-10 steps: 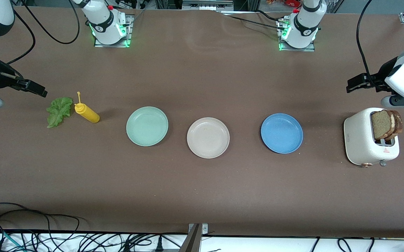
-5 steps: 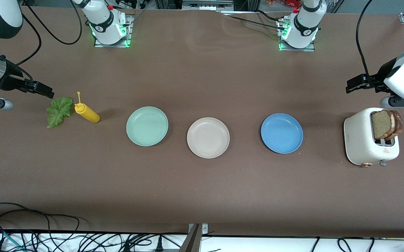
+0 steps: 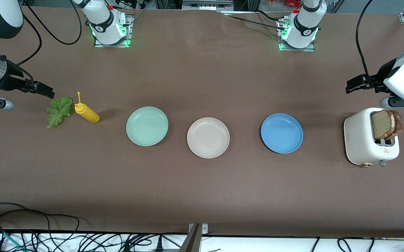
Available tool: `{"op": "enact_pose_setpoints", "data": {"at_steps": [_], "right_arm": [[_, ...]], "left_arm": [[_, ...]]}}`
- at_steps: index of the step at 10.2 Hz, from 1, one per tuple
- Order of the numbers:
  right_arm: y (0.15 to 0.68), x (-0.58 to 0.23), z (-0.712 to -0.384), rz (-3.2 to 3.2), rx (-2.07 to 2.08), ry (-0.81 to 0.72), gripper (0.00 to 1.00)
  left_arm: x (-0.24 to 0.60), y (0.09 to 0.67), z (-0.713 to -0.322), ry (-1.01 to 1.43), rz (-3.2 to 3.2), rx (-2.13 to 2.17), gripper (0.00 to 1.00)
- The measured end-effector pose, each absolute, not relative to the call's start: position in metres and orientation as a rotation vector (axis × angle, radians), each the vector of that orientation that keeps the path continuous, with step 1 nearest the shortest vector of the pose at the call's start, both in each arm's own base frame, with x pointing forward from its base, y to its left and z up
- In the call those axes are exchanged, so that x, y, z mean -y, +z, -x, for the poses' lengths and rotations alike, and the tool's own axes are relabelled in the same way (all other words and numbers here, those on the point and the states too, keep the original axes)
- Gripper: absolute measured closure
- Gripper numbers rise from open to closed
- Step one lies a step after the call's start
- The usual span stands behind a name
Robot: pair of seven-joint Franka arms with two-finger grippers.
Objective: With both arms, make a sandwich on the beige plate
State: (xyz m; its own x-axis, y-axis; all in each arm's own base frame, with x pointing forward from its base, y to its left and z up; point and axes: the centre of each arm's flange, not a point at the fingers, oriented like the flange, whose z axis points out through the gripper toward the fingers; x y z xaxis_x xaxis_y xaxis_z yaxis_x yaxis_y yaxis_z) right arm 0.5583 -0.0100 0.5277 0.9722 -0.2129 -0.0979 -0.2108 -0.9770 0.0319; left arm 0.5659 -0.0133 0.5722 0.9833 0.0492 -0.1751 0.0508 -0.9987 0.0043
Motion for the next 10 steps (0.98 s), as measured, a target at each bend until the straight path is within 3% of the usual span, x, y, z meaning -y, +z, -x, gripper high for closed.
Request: {"op": "enact_pose_setpoints", "data": {"at_steps": [10], "right_arm": [[0.5276,0.0103,-0.5582,-3.098,0.334,-0.158,0.00]], "left_arm": [[0.0130,0.5683,-0.5676,-0.286,-3.119,-0.080,0.00]]}}
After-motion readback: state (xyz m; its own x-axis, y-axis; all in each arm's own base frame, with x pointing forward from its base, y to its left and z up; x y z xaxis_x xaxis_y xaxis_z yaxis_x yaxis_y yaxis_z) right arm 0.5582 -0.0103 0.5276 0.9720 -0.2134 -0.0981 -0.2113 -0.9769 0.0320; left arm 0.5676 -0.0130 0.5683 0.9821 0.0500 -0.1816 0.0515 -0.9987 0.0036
